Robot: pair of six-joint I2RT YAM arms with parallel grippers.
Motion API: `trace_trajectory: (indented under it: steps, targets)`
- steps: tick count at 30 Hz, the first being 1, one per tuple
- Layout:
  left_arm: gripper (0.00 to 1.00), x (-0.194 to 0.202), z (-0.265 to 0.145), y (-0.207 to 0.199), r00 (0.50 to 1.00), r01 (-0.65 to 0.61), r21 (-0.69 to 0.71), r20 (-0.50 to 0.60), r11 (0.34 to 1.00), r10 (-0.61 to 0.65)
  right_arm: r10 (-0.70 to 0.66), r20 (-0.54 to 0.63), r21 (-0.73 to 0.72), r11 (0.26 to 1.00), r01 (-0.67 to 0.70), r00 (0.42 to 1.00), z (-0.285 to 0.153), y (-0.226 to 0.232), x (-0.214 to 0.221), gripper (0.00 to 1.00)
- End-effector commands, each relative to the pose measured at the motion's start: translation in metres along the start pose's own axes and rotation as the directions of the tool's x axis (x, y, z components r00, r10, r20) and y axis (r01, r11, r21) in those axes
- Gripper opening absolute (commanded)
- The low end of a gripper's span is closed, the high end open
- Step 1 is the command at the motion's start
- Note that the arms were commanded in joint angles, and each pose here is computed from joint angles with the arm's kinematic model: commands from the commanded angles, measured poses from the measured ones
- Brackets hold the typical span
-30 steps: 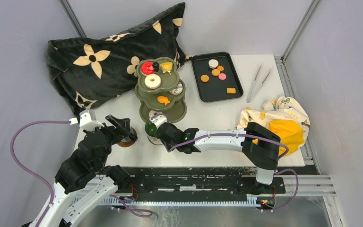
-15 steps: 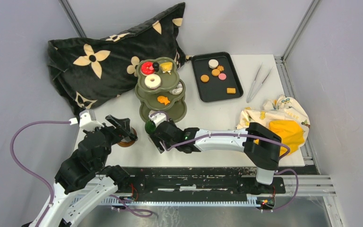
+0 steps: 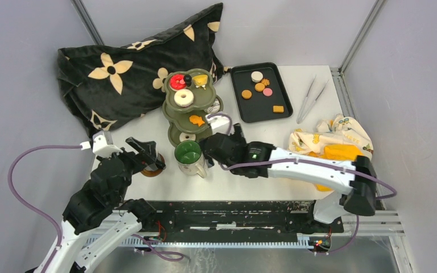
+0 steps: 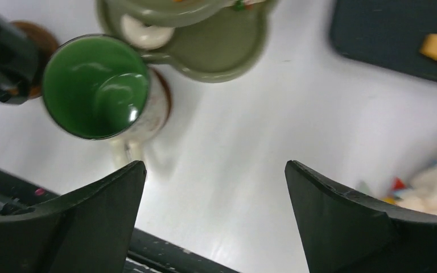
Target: Serve the afternoon tea
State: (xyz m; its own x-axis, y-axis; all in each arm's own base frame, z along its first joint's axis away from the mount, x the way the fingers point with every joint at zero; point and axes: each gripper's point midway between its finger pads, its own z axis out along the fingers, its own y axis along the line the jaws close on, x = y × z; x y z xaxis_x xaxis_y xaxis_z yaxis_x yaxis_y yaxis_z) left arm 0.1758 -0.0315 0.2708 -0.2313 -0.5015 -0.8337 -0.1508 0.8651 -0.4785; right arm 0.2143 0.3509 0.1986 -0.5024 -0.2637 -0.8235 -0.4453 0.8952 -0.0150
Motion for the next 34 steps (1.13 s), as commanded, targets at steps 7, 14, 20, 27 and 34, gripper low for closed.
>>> trace_trajectory:
  steps: [7,14,20,27,34]
  targets:
    - [0.99,-0.021,0.001,-0.021,0.994,-0.107,0.028,0.002,0.994,0.107,0.039,0.189,0.504,0.853,-0.131,0.981,-0.129,-0.169,-0.050,1.00]
    - [0.99,-0.034,-0.008,-0.030,0.992,-0.123,0.096,0.039,0.988,0.119,0.046,0.310,0.559,0.799,-0.221,0.950,-0.183,-0.225,-0.056,1.00]
    - [0.99,-0.030,-0.005,-0.025,0.991,-0.134,0.047,0.008,0.990,0.133,0.114,0.415,0.492,0.807,-0.328,0.902,-0.209,-0.245,-0.064,0.99]
    - [0.99,-0.021,0.003,-0.025,0.984,-0.171,0.016,-0.041,0.985,0.172,0.102,0.451,0.488,0.804,-0.340,0.887,-0.221,-0.251,-0.075,0.99]
    - [0.99,-0.019,0.002,-0.029,0.981,-0.193,0.070,-0.017,0.979,0.195,0.059,0.401,0.544,0.788,-0.290,0.914,-0.207,-0.241,-0.082,0.99]
